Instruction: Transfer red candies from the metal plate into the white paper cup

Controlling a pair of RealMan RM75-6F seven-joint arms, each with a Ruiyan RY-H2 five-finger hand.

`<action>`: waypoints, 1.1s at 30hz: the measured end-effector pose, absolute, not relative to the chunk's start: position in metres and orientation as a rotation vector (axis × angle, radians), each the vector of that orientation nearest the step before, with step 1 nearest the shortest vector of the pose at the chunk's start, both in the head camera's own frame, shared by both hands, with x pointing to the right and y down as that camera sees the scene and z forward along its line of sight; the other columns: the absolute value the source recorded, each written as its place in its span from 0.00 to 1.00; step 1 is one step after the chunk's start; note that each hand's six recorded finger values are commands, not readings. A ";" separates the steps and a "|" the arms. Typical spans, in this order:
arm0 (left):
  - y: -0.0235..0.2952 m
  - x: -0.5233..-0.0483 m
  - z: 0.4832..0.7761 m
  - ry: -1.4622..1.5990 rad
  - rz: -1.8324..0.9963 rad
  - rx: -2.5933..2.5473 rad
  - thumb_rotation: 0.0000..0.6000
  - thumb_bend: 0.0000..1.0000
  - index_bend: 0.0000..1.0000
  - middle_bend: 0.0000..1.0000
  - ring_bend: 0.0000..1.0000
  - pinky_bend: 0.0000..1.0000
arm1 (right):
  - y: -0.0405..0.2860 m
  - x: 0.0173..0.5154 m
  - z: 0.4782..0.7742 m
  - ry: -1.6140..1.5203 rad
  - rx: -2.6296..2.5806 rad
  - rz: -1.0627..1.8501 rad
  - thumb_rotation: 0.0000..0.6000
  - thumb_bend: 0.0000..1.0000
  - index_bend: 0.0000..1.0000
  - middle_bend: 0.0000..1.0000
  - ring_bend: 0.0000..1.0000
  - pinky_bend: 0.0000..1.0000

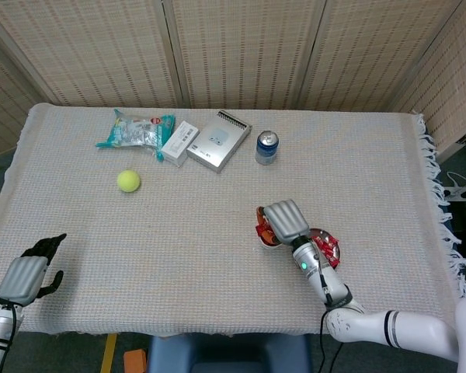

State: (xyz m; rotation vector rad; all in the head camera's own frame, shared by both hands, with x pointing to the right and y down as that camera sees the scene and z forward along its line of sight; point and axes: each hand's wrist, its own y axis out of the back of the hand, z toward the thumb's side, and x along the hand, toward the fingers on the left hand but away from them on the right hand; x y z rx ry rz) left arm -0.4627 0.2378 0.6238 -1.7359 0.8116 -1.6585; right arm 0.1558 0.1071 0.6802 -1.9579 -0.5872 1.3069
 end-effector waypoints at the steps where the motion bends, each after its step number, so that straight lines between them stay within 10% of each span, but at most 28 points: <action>1: 0.238 -0.463 0.623 0.812 -1.657 -1.736 1.00 0.47 0.00 0.10 0.10 0.26 | 0.107 0.156 0.681 -0.580 -1.949 1.311 1.00 0.24 0.53 0.84 0.90 1.00; 9: 0.239 -0.461 0.626 0.799 -1.658 -1.740 1.00 0.47 0.00 0.10 0.09 0.26 | 0.109 0.168 0.678 -0.555 -1.886 1.333 1.00 0.24 0.51 0.84 0.90 1.00; 21: 0.238 -0.462 0.624 0.808 -1.657 -1.734 1.00 0.47 0.00 0.10 0.10 0.26 | 0.114 0.196 0.667 -0.512 -1.851 1.371 1.00 0.24 0.13 0.84 0.88 1.00; 33: 0.241 -0.458 0.630 0.776 -1.671 -1.731 1.00 0.47 0.00 0.10 0.10 0.26 | 0.165 0.274 0.677 -0.337 -1.784 1.456 1.00 0.24 0.28 0.84 0.88 1.00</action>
